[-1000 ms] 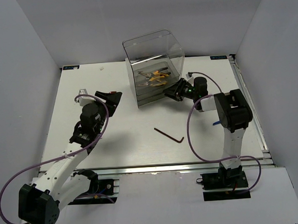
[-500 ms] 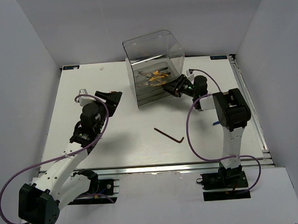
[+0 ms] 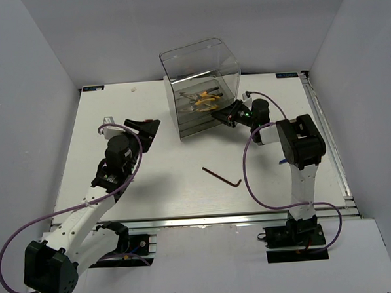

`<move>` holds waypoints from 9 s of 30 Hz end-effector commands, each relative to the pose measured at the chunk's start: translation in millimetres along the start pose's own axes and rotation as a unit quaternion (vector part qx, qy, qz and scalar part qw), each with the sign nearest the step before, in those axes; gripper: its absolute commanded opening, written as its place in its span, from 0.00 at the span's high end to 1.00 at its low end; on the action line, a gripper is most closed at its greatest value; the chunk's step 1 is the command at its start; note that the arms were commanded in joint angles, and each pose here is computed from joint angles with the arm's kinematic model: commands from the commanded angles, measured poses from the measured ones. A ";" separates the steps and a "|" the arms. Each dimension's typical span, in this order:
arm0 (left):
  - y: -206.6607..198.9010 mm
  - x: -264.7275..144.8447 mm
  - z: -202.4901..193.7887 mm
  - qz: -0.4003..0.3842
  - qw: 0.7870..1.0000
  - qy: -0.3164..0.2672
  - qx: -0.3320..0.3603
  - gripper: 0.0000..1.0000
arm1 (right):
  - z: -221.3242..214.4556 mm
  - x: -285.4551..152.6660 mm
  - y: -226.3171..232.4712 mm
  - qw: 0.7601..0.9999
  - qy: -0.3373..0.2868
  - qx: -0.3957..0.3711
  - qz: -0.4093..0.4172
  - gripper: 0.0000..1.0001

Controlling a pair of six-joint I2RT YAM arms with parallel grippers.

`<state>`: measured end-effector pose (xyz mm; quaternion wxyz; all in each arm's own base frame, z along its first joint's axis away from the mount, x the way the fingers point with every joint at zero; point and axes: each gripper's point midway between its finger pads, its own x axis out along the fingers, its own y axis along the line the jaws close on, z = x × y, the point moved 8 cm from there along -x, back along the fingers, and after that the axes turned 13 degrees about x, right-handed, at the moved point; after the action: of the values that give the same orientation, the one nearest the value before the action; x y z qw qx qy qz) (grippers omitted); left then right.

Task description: Sort the tools into containers

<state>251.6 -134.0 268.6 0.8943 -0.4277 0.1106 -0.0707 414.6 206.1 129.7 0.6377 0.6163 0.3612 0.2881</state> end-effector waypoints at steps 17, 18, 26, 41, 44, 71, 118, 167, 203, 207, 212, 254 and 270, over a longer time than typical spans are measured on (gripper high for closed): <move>2.4 -7.0 1.0 -0.009 1.000 -0.012 0.001 0.28 | -18.2 -27.2 6.8 0.999 0.000 -0.034 0.023 1.00; 2.3 -7.4 0.9 -0.010 1.000 -0.011 0.001 0.28 | -21.3 -30.6 5.9 0.999 0.003 -0.034 0.021 1.00; 5.6 -9.0 -0.2 -0.004 1.000 -0.007 0.015 0.28 | -51.8 -74.7 -10.2 1.000 0.016 -0.025 -0.010 1.00; 17.0 -6.9 -4.3 0.052 0.994 0.035 0.089 0.28 | -55.2 -94.3 -9.7 0.997 0.020 -0.066 -0.031 0.68; 19.6 -2.6 -4.5 0.074 0.990 0.051 0.112 0.28 | -54.7 -96.2 -6.7 0.995 0.029 -0.086 -0.032 0.56; 101.3 25.7 5.0 0.188 0.946 0.170 0.203 0.29 | -114.6 -172.7 33.9 0.679 0.369 -0.603 -0.198 0.43; 104.6 -19.1 7.4 0.209 0.948 0.133 0.199 0.29 | -181.2 -130.7 -99.2 0.597 0.380 -0.568 -0.419 1.00; 94.4 -14.3 17.4 0.196 0.938 0.150 0.243 0.29 | -57.6 10.1 80.8 0.356 0.294 -0.873 -0.157 0.67; 164.4 170.0 17.7 0.224 0.761 0.403 0.456 0.35 | -66.1 -177.9 114.6 0.640 0.224 -0.735 -0.018 0.33; 176.4 179.4 15.6 0.222 0.773 0.405 0.435 0.37 | -60.4 -183.0 113.1 0.648 0.218 -0.729 -0.027 0.33; 191.8 181.4 3.3 0.222 0.770 0.424 0.422 0.40 | -57.6 -186.9 110.0 0.660 0.218 -0.718 -0.036 0.32; 26.9 -16.5 -18.6 0.033 0.898 0.149 0.414 1.00 | -49.3 -206.7 158.5 0.594 0.095 -0.797 -0.058 0.37; -83.2 -4.2 -105.7 -0.114 0.753 0.234 0.605 1.00 | -65.3 -210.9 129.0 0.622 0.104 -0.775 -0.032 1.00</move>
<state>203.6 -257.0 259.2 0.9085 0.1496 0.2210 -0.3216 256.6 83.0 267.6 0.8438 -0.1390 0.1267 0.5026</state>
